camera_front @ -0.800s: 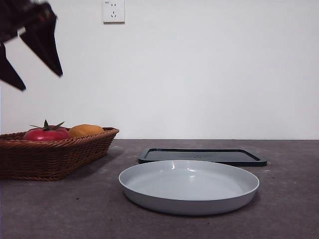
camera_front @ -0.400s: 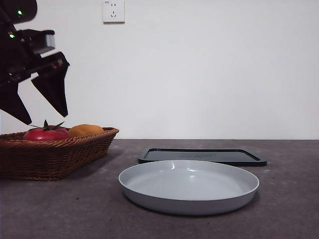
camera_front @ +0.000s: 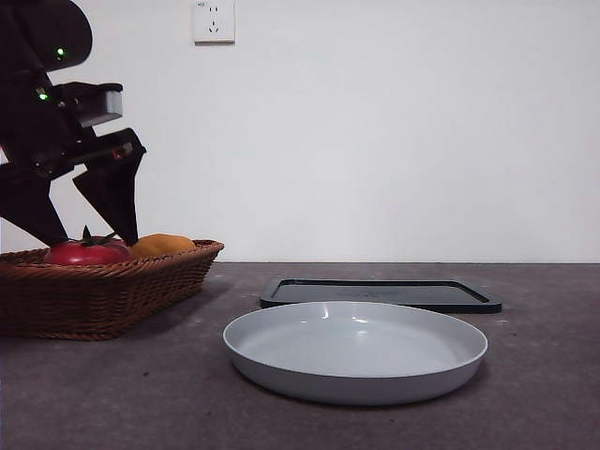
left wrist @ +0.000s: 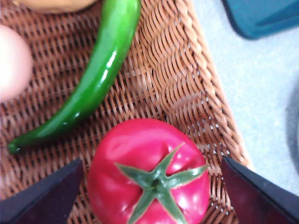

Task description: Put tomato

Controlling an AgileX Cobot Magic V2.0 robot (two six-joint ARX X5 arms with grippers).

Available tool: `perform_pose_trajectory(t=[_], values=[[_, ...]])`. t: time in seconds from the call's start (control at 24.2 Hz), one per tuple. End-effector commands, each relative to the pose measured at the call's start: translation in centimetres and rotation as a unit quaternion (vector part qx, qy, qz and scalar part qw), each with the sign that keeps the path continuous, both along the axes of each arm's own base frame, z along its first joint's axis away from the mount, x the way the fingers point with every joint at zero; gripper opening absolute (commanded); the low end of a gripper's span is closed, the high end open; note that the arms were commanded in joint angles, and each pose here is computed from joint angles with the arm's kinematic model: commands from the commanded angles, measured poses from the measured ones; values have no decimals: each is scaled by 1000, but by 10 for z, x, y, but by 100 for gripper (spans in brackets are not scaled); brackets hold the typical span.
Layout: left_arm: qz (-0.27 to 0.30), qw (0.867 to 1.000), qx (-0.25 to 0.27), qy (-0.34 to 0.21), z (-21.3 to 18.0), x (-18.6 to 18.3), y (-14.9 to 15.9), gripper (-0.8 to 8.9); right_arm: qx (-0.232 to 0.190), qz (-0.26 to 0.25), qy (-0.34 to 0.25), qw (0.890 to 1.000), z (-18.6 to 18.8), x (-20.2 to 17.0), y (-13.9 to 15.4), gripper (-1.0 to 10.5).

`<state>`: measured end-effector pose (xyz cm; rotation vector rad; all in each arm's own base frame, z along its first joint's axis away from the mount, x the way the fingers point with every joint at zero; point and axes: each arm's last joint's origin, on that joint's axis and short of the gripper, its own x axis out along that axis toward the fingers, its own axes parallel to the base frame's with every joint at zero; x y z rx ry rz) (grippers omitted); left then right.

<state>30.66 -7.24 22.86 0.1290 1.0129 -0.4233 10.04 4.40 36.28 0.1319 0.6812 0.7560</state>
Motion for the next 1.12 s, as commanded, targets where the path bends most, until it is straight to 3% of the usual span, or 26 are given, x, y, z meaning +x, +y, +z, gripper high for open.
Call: perform_pose_trajectory(t=[0.04,0.79,0.95,1.12], values=[[-9,1000,11,-12,1,6,-3,477,5,2,-8,1000,6,0,1,446],[-9,999,26,23,-19,12,-7,459,5,1,-8,1000,6,0,1,446],[-8,999,26,23,-19,11,-7,305,5,1,-8,1000,6,0,1,446],[-6,1000,21,9,-1,10,-6,298,5,1,-8,1000,6,0,1,446]])
